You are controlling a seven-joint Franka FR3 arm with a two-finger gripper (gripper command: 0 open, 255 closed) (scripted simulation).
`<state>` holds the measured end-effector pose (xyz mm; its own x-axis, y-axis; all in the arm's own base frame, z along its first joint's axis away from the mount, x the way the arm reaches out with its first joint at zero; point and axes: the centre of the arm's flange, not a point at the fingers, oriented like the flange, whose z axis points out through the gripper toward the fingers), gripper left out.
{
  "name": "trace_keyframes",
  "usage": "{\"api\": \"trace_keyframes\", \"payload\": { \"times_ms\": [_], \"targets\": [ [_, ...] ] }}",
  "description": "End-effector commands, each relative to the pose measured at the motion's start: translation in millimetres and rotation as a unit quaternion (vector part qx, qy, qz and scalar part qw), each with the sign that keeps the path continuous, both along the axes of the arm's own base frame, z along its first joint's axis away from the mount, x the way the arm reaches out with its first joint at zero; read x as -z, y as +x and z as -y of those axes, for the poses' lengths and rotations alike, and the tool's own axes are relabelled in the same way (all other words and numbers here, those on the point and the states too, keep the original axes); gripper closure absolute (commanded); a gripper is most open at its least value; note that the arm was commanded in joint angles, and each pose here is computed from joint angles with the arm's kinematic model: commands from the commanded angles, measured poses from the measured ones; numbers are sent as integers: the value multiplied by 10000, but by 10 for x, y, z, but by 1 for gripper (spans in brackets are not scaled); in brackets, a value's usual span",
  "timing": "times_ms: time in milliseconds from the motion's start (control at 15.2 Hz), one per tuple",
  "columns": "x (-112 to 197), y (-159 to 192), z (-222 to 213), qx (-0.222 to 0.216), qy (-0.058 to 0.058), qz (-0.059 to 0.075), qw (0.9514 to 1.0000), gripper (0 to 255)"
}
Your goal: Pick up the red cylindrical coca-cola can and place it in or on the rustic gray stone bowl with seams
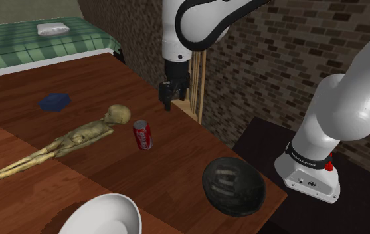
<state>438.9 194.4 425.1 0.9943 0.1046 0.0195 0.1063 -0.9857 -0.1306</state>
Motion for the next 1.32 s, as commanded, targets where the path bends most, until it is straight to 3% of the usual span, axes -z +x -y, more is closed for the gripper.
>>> {"api": "trace_keyframes", "payload": {
  "times_ms": [0, 528, 990, 1254],
  "targets": [
    [104, 122, -208, -22, 41, 31, 10000, 0],
    [503, 599, -947, -114, 171, 135, 9997, 0],
    [868, 610, -1008, -114, 171, 135, 9997, 0],
    [898, 610, -1013, -114, 171, 135, 9997, 0]
  ]
}}
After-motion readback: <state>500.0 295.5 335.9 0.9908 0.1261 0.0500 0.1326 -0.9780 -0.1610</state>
